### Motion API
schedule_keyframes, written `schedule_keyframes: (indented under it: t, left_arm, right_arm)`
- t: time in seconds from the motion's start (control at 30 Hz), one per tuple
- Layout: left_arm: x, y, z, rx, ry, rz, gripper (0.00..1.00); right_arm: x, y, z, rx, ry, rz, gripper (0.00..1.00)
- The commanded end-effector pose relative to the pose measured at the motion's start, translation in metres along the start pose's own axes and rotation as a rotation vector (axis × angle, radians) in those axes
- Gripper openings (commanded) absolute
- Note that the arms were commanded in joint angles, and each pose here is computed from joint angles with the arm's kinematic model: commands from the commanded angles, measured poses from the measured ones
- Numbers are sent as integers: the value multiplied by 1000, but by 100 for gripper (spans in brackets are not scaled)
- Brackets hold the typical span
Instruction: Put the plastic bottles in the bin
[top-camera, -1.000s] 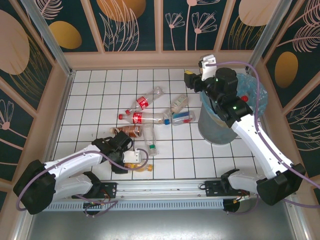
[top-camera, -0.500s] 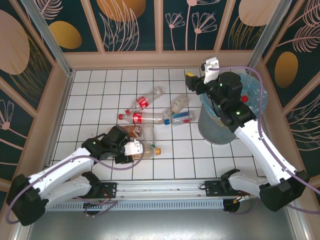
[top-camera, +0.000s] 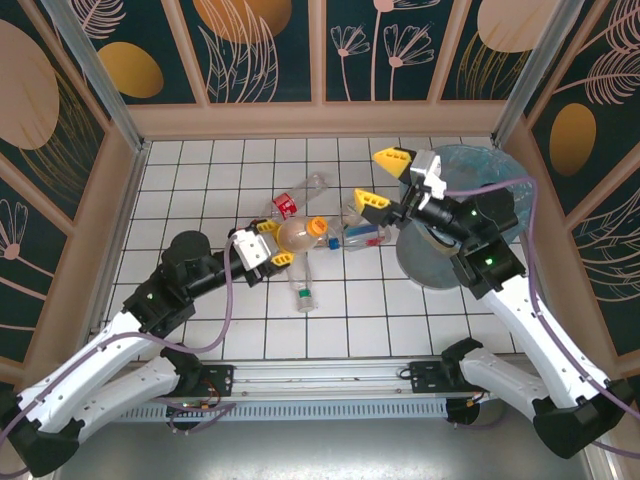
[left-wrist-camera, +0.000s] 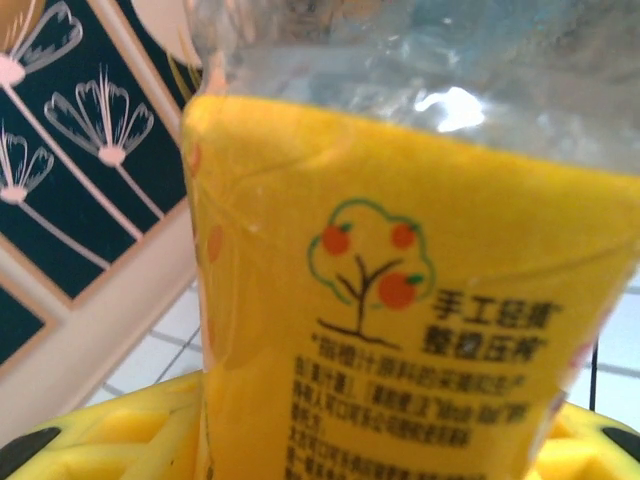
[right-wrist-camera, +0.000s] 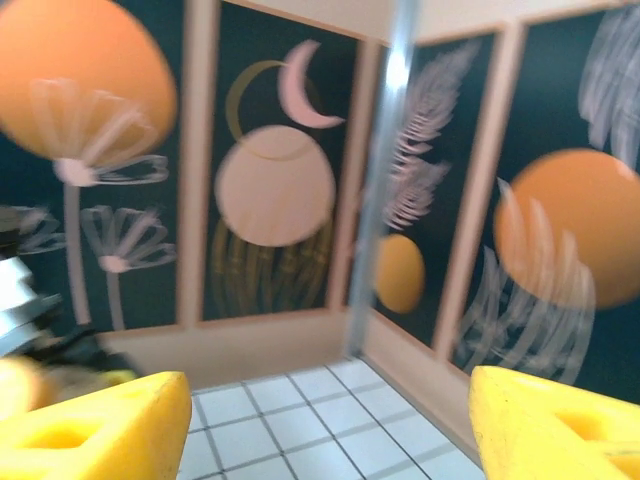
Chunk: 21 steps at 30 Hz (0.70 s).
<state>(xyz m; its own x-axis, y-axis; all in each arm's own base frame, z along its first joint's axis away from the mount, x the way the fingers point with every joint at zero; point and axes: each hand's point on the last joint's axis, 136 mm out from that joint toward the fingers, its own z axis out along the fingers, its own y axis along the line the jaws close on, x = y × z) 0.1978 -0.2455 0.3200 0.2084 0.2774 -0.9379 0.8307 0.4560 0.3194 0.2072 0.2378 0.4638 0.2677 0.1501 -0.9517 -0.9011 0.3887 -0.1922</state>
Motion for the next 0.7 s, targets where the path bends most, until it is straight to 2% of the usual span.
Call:
schedule_keyframes:
  t: [0.0,0.13,0.33,0.5,0.57,0.67]
  left_arm:
    - [-55,-5,-2,75,-195,-14,0]
    - [-66,-13,4,158,-223,-32,0]
    - [-65,-20,12,217,-215,-70,0]
    - [-63,-23,13,233,-216,-75,0]
    - [-61,-24,13,235,-208,-78,0]
    - [-57,-24,15,238,-196,-76,0]
  right_arm:
    - [-20,38,-2,-193,-86,-71,74]
    - [-19,58,4,-287,-85,-90,75]
    - [-19,85,11,-385,-80,-120,76]
    - [-18,92,20,-397,-64,-114,75]
    - [-20,93,22,-393,-71,-110,73]
    - [-21,94,26,-392,-75,-105,65]
